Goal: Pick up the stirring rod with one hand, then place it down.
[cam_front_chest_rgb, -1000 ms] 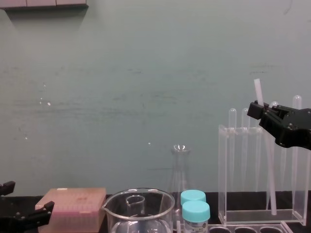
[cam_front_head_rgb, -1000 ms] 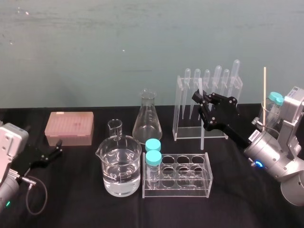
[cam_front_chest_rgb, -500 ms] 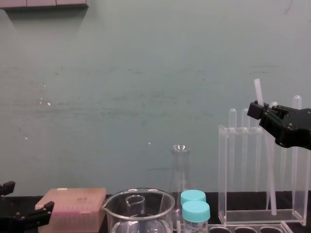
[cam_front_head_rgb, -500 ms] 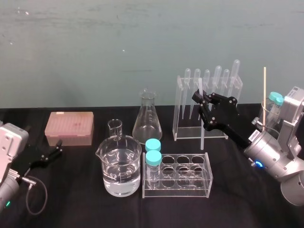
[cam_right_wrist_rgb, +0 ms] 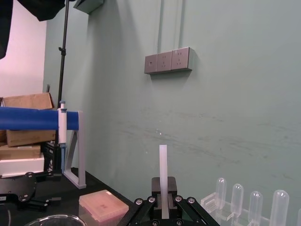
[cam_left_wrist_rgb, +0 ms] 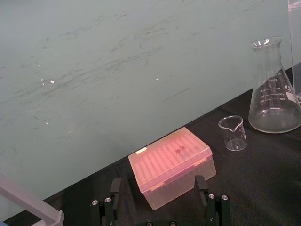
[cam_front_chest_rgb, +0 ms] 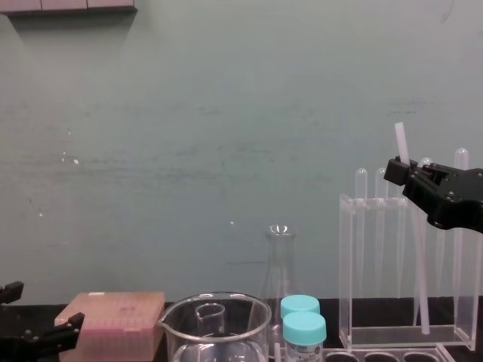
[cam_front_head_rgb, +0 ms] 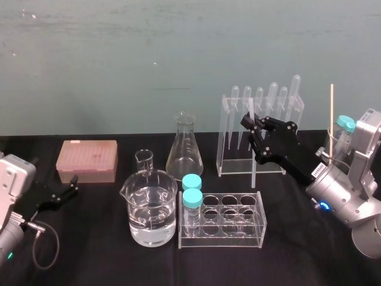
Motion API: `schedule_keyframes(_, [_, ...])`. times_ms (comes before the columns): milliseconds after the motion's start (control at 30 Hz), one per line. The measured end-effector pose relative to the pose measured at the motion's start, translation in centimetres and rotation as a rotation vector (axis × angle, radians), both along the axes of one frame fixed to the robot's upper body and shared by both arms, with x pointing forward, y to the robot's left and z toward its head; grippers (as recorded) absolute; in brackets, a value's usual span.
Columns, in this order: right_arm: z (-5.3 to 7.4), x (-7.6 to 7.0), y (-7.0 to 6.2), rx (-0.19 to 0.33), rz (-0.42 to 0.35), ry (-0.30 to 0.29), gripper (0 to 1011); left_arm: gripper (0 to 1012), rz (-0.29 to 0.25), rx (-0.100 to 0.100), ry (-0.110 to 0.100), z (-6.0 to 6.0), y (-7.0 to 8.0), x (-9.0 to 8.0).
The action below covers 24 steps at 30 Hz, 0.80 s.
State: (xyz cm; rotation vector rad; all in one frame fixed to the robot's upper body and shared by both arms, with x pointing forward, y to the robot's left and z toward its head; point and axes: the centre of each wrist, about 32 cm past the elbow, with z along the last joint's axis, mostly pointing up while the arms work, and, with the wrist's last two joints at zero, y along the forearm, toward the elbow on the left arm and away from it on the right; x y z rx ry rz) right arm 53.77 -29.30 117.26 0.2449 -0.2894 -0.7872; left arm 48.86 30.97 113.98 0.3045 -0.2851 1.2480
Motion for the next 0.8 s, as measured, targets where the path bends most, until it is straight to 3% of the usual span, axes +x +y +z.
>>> schedule_keyframes(800, [0.37,-0.51,0.03,-0.012,0.081,0.003,69,1000,0.0,0.0,0.0,0.0,0.0,0.0])
